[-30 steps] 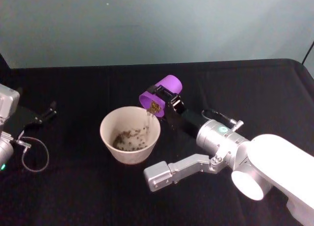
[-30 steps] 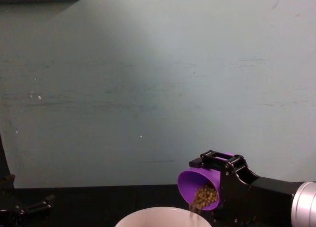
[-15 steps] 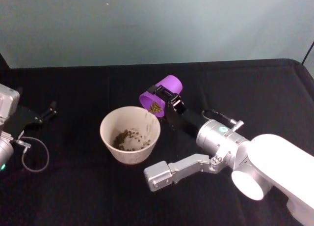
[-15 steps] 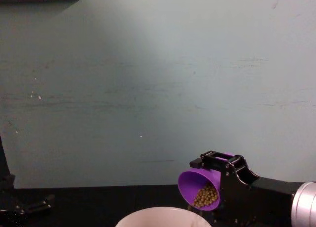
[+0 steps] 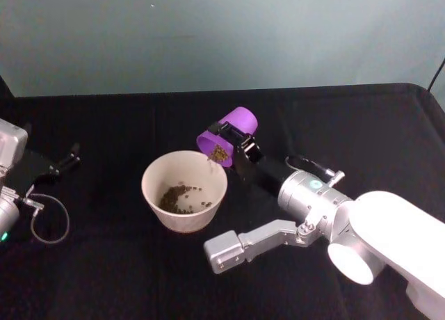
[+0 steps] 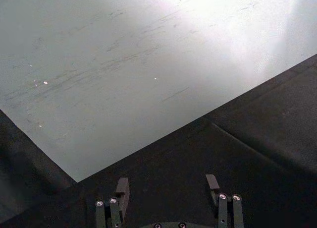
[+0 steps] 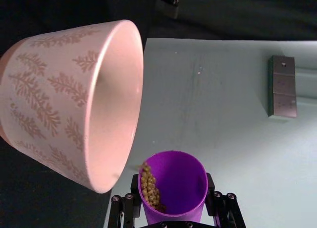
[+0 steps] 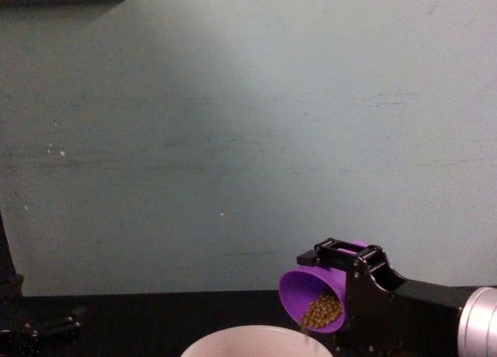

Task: Pick up the cup and pour the mung beans from the cup into the bowl.

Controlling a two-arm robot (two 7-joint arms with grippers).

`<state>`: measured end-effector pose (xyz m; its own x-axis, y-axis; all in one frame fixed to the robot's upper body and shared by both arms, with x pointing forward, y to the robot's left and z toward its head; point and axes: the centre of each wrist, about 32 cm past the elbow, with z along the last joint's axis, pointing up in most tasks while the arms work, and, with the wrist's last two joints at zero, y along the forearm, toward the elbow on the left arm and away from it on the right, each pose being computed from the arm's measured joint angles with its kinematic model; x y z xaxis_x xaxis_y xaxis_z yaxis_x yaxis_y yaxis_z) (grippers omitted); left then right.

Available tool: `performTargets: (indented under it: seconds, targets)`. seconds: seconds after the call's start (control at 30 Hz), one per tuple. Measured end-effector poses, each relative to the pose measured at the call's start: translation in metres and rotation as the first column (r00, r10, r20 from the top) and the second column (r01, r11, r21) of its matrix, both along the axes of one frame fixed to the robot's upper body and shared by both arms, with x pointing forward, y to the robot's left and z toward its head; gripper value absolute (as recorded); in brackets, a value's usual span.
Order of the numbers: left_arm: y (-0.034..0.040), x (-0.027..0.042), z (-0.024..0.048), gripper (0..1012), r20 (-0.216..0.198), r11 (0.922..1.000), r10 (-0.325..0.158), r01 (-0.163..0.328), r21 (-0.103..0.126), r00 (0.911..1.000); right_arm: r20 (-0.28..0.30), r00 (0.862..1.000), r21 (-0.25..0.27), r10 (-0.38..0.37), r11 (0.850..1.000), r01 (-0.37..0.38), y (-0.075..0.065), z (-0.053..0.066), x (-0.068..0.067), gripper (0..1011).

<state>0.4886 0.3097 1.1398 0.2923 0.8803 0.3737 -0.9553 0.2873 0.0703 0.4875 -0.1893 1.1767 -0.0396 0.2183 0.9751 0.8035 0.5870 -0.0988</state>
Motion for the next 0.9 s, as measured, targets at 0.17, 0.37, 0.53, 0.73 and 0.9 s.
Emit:
performTargets:
  seconds: [0.17,0.37,0.53,0.73,0.9]
  targets:
    - [0.0,0.0,0.0,1000,0.0,1.0,0.0,0.0,0.0,1.0,0.026,1.0,-0.023,0.01,1.0,-0.01,0.0015,-0.001,-0.0007,729]
    - [0.0,0.0,0.0,1000,0.0,1.0,0.0,0.0,0.0,1.0,0.052,0.999,-0.041,0.013,0.999,-0.011,0.0033,-0.002,-0.0011,729]
    - [0.0,0.0,0.0,1000,0.0,1.0,0.0,0.0,0.0,1.0,0.065,0.998,-0.056,0.015,0.998,-0.011,0.0045,-0.0024,-0.0011,729]
    - [0.0,0.0,0.0,1000,0.0,1.0,0.0,0.0,0.0,1.0,0.097,0.995,-0.087,0.024,0.996,-0.015,0.006,-0.0039,-0.0016,729]
    - [0.0,0.0,0.0,1000,0.0,1.0,0.0,0.0,0.0,1.0,0.132,0.991,-0.118,0.032,0.993,-0.017,0.0072,-0.0056,-0.0025,729]
